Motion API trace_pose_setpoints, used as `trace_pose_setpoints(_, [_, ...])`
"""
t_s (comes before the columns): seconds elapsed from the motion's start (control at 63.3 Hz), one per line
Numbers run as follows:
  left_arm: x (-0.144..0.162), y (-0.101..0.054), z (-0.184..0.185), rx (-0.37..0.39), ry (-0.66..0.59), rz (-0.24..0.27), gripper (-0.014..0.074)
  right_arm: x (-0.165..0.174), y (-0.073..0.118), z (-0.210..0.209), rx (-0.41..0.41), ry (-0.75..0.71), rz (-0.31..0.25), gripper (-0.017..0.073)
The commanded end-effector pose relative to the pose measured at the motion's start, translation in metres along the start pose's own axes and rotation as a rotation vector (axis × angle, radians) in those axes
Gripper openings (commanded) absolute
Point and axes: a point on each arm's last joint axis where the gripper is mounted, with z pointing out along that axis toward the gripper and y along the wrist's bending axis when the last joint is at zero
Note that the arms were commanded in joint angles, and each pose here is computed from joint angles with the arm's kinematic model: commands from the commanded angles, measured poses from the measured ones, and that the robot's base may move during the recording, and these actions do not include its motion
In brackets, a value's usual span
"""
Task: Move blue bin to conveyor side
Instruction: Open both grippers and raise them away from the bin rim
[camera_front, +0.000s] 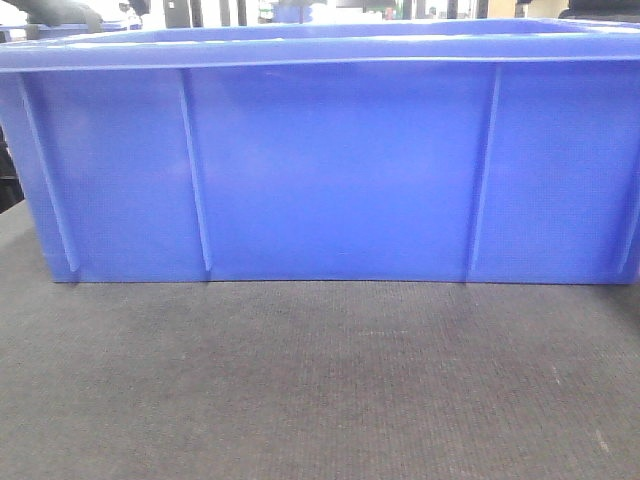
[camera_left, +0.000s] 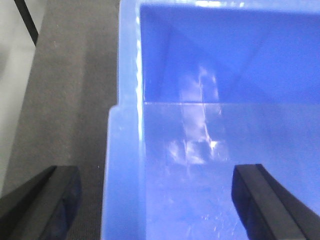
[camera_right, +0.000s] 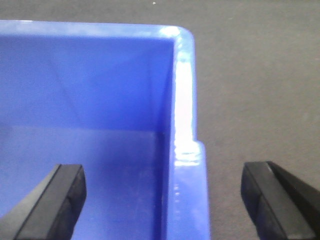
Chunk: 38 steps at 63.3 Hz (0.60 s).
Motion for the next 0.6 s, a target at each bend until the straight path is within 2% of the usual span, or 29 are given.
trace_pose_setpoints(0.0, [-0.017,-0.003,-0.025,0.015,-0.068,-0.005,0.0494,-0.025,-0.003,-0.032,0.011,-0.095,-0.023,0.0477])
trace_pose_setpoints(0.032, [-0.021,-0.003,-0.033,0.015,-0.079,-0.007,0.0468,-0.032,-0.004,-0.041,0.018,-0.119,-0.029,0.0434])
trace_pose_setpoints(0.095, [-0.032,-0.003,-0.055,0.021,-0.127,-0.011,0.034,-0.045,-0.005,-0.061,0.029,-0.157,-0.028,0.032])
trace_pose_setpoints(0.174, [-0.045,-0.003,-0.079,0.031,-0.196,-0.015,0.0164,-0.063,-0.007,-0.09,0.027,-0.228,-0.015,0.0085])
trace_pose_setpoints(0.253, [-0.056,-0.003,-0.106,0.042,-0.271,-0.02,-0.0045,-0.077,-0.008,-0.116,0.019,-0.31,-0.006,-0.0095])
trace_pose_setpoints(0.348, [-0.066,-0.002,-0.137,0.051,-0.341,-0.025,0.0017,-0.09,-0.009,-0.151,-0.001,-0.403,0.017,-0.007])
trace_pose_setpoints(0.458, [-0.068,-0.001,-0.166,0.054,-0.374,-0.03,0.0005,-0.094,-0.012,-0.187,-0.011,-0.475,0.029,-0.0072])
trace_pose_setpoints(0.585, [-0.063,0.002,-0.192,0.054,-0.385,-0.033,-0.0008,-0.086,-0.016,-0.214,0.004,-0.45,0.041,-0.0088])
